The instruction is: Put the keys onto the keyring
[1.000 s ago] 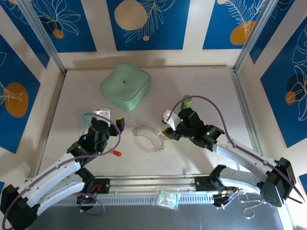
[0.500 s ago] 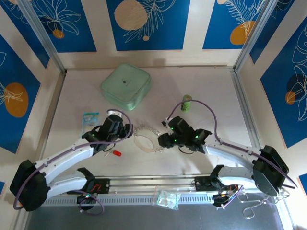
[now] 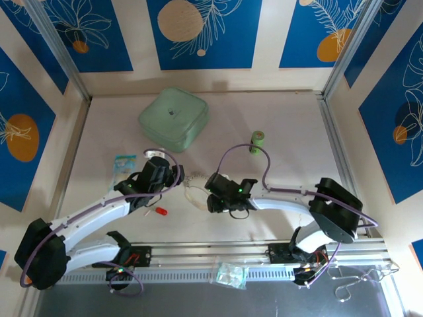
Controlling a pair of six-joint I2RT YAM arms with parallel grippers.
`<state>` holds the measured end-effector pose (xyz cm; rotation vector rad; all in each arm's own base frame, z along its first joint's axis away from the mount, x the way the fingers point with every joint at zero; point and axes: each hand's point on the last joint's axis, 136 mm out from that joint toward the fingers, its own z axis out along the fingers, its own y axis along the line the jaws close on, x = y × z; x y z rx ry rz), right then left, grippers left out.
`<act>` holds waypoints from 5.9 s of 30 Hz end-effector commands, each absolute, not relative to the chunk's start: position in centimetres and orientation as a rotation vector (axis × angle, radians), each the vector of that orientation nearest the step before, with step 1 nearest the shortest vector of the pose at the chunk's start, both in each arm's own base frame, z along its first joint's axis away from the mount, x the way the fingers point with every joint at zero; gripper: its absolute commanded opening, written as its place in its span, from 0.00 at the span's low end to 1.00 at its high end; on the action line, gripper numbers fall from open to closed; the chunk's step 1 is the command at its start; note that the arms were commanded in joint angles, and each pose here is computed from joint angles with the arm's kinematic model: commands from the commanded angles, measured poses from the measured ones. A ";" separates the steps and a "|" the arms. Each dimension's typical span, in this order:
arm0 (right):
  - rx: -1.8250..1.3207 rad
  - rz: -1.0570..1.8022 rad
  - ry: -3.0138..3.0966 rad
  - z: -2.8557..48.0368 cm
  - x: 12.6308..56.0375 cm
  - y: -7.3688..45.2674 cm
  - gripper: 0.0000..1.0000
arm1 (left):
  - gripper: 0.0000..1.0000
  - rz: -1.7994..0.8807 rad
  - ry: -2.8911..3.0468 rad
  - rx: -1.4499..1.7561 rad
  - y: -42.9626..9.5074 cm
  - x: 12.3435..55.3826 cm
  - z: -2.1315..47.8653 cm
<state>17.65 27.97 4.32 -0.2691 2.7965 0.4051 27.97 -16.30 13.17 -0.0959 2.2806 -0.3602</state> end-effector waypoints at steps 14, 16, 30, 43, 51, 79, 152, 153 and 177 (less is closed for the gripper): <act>-0.202 0.116 2.827 3.4 17.8 27.7 0.26 | 0.79 -0.353 2.209 -0.125 -15.5 28.5 15.1; -0.212 0.090 2.823 3.5 17.6 27.7 0.26 | 0.79 -0.351 2.206 -0.123 -15.5 28.5 15.1; -0.230 0.015 2.842 3.0 17.2 27.5 0.16 | 0.79 -0.341 2.191 -0.126 -15.3 28.6 15.4; -0.373 0.077 2.729 5.4 18.0 28.0 0.00 | 0.79 -0.308 2.171 -0.087 -15.2 28.9 16.5; -0.754 0.253 2.384 11.9 19.9 28.8 0.00 | 0.76 -0.257 2.071 0.080 -15.2 28.9 20.6; -1.223 0.958 1.706 23.7 20.9 28.9 0.00 | 0.50 -0.517 1.495 1.147 -24.8 21.7 26.0; -1.376 0.912 1.416 21.3 14.2 28.3 0.25 | 0.00 -0.739 1.180 1.411 -27.4 16.2 20.4; -1.384 0.914 1.419 21.1 14.0 28.5 0.22 | 0.00 -0.724 1.166 1.422 -27.4 16.1 20.2; -1.406 0.758 1.474 17.6 16.1 31.7 0.34 | 0.00 -0.714 1.179 1.459 -27.5 15.7 19.8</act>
